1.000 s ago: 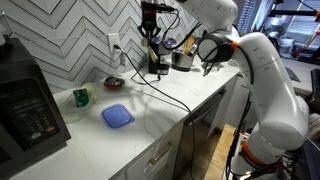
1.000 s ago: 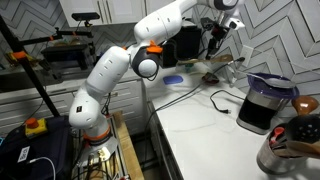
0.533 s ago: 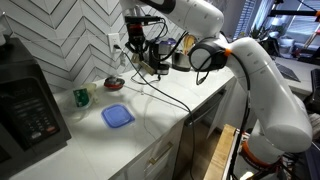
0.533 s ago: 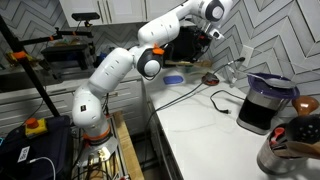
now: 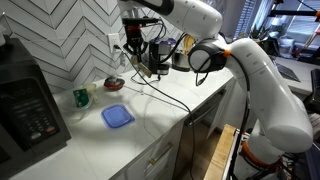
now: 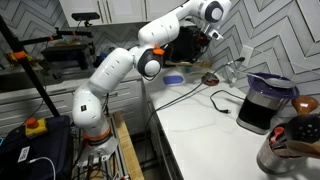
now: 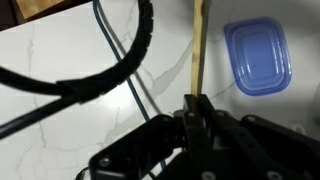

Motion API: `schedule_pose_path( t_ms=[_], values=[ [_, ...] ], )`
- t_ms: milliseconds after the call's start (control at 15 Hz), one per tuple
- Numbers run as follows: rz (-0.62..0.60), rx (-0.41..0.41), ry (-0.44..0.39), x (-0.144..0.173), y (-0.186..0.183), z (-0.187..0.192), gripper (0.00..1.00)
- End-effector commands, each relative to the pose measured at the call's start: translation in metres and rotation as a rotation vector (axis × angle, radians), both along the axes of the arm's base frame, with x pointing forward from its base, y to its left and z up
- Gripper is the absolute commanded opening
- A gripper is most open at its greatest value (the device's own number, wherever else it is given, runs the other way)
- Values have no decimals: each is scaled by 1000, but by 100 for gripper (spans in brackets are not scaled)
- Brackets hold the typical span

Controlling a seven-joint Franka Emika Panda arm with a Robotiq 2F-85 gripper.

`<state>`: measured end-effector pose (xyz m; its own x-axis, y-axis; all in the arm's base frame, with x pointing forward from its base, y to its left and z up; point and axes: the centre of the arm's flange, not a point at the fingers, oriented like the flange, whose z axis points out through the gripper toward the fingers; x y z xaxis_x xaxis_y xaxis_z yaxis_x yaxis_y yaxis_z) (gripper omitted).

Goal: Take the wooden spoon from atop the coffee machine and put it on the blue lid

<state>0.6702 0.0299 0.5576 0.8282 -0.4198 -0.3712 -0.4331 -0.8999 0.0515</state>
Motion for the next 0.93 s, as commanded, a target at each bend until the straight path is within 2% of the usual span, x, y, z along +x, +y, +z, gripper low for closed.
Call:
schedule_pose_path(
  t_ms=[0,200,333,400,533,667,867],
  values=[
    [18,-45,16,18,71,-18,2],
    [-11,-109,11,17,122,-34,2],
    [-53,-146,-7,15,142,-51,2],
    [-83,-169,-16,15,145,-60,2],
    [-106,-157,-16,21,146,-83,2],
    [-79,-127,-1,30,145,-102,2],
    [1,-120,67,33,146,-127,2]
  ],
)
